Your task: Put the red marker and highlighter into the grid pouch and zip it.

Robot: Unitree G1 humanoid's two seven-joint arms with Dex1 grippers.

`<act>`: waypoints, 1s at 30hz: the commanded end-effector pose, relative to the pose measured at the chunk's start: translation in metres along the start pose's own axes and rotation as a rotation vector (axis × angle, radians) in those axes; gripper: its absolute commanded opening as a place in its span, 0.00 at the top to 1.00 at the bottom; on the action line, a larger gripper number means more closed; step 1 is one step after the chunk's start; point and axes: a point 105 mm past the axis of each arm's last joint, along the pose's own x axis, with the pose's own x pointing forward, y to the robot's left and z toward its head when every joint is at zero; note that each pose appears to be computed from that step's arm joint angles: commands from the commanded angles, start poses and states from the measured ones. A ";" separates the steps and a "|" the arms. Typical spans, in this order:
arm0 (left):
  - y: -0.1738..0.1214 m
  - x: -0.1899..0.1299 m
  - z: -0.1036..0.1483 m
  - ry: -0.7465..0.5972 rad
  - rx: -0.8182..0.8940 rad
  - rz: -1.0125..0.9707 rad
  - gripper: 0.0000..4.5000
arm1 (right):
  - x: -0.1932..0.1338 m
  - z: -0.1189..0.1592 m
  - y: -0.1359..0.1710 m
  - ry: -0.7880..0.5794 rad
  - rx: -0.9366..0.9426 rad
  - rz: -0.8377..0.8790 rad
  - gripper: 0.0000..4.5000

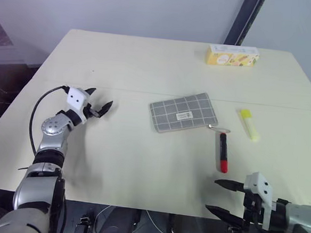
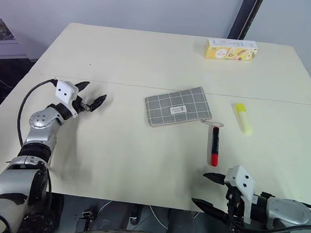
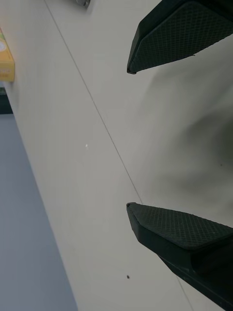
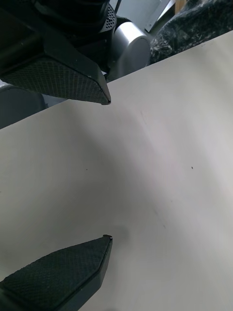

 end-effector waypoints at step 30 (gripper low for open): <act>-0.008 0.003 0.020 -0.075 0.131 -0.072 0.00 | 0.009 0.033 -0.018 -0.149 -0.047 -0.070 0.13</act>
